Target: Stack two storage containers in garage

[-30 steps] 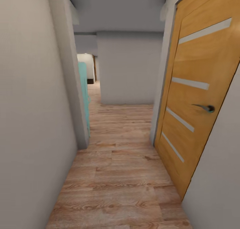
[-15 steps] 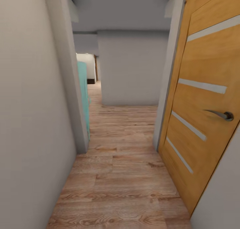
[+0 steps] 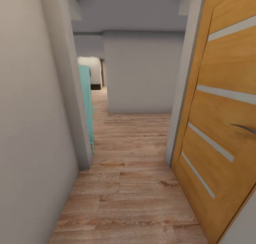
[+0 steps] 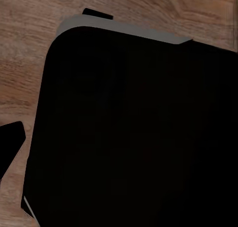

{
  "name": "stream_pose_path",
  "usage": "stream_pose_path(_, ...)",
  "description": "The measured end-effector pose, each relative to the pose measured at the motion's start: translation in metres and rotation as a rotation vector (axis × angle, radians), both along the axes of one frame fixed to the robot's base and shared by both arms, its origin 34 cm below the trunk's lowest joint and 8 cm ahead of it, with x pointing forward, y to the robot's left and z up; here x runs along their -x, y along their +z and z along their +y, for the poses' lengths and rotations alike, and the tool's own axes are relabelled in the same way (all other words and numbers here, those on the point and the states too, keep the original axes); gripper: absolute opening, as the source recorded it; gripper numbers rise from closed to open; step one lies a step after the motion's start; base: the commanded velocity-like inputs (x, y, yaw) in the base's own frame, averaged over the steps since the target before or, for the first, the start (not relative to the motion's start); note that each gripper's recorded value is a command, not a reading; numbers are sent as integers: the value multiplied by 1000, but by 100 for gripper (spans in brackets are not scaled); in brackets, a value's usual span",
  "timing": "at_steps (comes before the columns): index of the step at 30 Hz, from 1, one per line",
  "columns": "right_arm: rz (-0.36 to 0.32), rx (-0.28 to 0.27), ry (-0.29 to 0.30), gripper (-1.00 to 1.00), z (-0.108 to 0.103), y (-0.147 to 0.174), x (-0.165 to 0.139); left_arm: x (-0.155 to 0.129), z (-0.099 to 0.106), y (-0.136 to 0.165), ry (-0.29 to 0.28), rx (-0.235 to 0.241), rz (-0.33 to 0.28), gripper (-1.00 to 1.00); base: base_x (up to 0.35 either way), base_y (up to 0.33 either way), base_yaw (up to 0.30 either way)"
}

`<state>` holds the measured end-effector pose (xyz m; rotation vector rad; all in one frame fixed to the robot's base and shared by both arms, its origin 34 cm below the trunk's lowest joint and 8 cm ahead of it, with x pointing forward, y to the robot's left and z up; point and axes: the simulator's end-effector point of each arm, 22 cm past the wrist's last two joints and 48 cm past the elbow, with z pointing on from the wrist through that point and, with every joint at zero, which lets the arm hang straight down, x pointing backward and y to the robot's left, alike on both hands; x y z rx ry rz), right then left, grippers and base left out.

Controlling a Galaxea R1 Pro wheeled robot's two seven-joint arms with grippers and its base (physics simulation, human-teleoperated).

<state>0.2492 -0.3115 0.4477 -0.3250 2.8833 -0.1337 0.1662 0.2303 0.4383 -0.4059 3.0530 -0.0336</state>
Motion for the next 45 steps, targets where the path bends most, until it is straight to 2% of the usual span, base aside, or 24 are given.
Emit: stream_pose_path(45, -9, -2, 7, 100, 1, 0, -2, -1, 0, 0, 0, 0, -2, 100, 322, 0, 0)
